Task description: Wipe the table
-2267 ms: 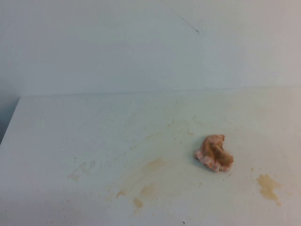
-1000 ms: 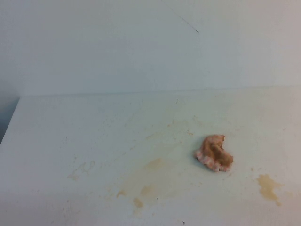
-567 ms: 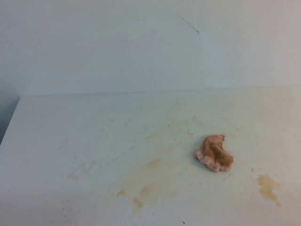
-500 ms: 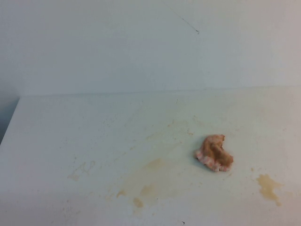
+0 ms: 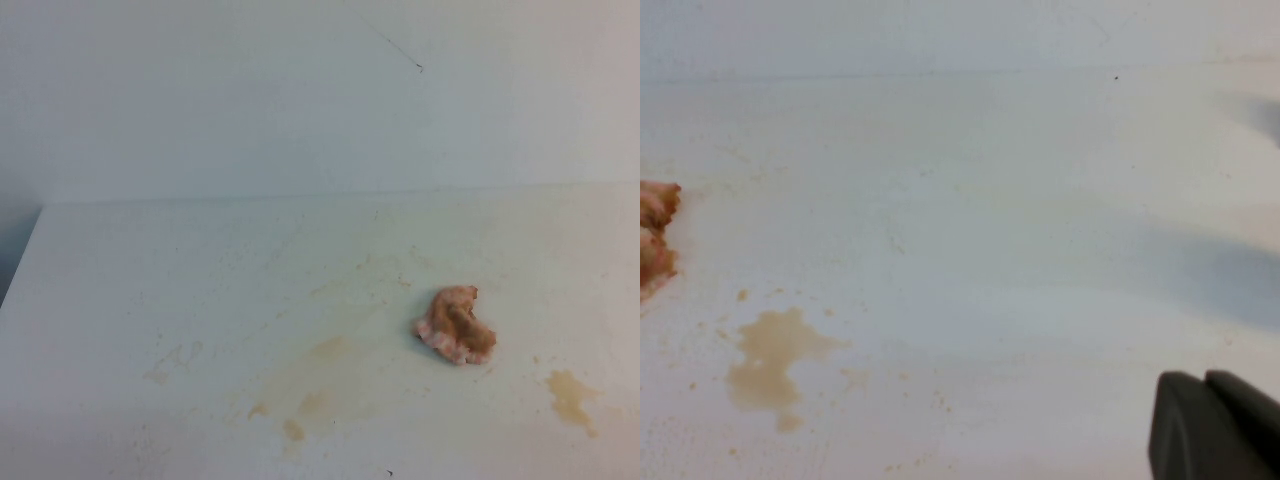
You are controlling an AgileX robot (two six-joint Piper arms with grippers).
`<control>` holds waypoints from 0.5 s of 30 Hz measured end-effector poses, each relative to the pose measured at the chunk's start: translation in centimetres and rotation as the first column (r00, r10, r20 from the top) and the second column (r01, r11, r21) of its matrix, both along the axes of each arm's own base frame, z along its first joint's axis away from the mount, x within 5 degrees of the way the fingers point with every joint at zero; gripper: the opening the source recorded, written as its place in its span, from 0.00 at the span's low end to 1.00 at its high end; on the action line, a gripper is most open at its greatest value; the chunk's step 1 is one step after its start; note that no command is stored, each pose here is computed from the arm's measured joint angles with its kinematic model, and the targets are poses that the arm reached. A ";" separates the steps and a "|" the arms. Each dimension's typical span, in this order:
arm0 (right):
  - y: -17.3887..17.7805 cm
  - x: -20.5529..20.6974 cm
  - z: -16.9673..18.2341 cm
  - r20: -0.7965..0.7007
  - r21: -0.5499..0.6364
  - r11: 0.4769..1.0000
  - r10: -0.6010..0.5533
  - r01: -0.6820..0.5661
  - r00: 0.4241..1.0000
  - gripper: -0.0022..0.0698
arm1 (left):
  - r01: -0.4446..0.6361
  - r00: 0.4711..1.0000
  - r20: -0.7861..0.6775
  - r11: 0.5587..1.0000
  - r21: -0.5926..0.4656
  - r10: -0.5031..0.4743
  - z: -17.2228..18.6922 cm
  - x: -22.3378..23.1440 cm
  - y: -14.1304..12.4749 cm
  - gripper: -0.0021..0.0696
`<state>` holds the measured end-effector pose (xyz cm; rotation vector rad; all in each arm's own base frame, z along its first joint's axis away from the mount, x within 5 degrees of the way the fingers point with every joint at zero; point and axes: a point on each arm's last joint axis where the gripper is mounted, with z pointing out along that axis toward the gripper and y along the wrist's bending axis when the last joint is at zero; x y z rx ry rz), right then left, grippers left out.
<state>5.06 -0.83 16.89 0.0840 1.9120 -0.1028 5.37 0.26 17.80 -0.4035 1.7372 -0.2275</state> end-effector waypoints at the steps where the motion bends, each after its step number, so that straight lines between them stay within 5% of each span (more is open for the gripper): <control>1: 0.0 0.0 0.0 0.000 0.000 1.000 0.000 0.000 1.000 0.03 | 0.000 1.000 0.000 1.000 0.000 0.000 0.0 0.0 0.0 0.03; 15: 0.2 0.0 0.0 0.005 0.040 0.999 0.003 -0.004 1.000 0.03 | 0.000 1.000 0.000 1.000 0.000 0.000 0.0 0.0 0.0 0.03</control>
